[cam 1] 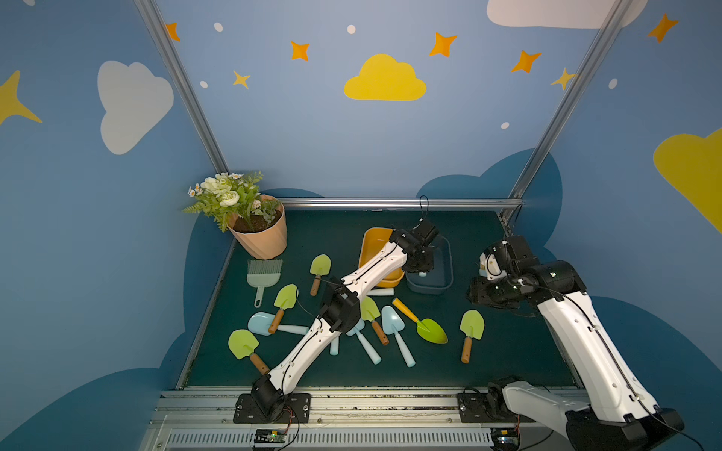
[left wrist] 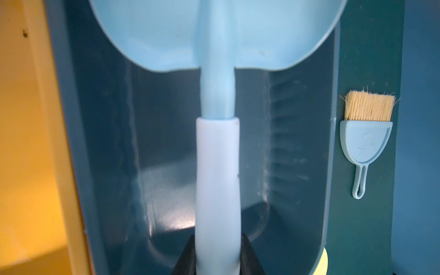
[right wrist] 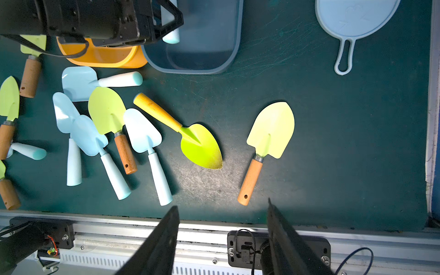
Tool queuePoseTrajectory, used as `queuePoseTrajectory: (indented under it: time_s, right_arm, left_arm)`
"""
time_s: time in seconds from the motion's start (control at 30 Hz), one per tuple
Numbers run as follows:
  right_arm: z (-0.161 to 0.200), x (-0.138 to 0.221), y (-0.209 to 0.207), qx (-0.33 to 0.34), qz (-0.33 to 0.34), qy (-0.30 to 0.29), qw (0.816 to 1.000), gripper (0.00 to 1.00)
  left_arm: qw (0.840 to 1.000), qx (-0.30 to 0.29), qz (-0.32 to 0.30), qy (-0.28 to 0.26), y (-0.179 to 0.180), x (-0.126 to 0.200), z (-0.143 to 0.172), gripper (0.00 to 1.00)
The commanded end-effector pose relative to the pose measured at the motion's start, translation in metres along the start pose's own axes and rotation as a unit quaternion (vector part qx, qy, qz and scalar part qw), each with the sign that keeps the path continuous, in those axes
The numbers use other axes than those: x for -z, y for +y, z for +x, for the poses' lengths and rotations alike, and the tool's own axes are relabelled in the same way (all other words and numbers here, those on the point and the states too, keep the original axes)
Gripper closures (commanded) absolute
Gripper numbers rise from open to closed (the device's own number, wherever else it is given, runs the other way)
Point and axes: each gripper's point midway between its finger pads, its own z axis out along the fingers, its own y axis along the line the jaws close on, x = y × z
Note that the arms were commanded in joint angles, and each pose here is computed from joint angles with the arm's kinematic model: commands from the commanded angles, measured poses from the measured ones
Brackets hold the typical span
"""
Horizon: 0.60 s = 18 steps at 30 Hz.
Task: Sort the small shovels by color and place them into the storage box
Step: Place the shovel in the storage box.
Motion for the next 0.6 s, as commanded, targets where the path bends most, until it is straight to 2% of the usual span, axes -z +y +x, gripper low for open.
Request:
queuePoseTrajectory:
  time_s: [0.0,0.57]
  right_arm:
    - [0.008,0.0,-0.003,0.005,-0.002,0.008,1.0,0.39]
    - [0.013,-0.005,-0.004,-0.002,-0.008,0.017,1.0,0.4]
  left_arm:
    - [1.0,0.002,-0.007,0.016,0.008,-0.019,0.008,0.97]
    - [0.999,-0.015,-0.034,0.04,0.021,-0.029,0.023,0.97]
